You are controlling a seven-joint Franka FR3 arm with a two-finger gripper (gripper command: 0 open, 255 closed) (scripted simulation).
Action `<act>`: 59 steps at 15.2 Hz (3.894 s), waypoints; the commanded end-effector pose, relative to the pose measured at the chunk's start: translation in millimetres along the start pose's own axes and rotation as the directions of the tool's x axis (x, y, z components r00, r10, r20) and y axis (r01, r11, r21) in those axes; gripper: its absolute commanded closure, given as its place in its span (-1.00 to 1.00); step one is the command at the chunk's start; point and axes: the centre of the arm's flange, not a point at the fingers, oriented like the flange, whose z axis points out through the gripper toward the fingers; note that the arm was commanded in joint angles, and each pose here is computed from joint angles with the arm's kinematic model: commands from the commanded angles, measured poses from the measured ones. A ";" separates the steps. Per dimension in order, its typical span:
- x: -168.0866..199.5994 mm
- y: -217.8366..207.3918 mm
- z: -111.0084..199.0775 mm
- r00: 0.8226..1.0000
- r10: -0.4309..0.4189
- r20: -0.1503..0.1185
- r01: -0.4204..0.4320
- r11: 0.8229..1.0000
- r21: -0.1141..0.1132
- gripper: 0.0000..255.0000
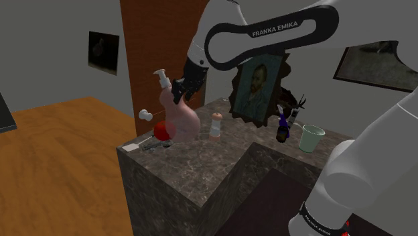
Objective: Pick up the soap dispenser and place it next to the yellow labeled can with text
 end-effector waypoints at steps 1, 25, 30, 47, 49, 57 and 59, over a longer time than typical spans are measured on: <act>4.6 -1.2 -11.0 1.000 0.000 -0.001 0.000 1.000 0.000 1.00; 51.7 6.4 -123.1 1.000 0.000 -0.001 0.000 1.000 0.000 1.00; 40.3 70.9 -131.5 1.000 0.000 -0.001 0.000 1.000 0.000 1.00; 1.4 290.1 -159.9 1.000 0.000 -0.001 0.000 1.000 0.000 1.00; -3.2 315.9 -163.3 1.000 0.000 -0.001 0.000 1.000 0.000 1.00; -21.5 419.1 -176.7 1.000 0.000 -0.001 0.000 1.000 0.000 1.00; -26.0 444.9 -180.0 1.000 0.000 -0.001 0.000 1.000 0.000 1.00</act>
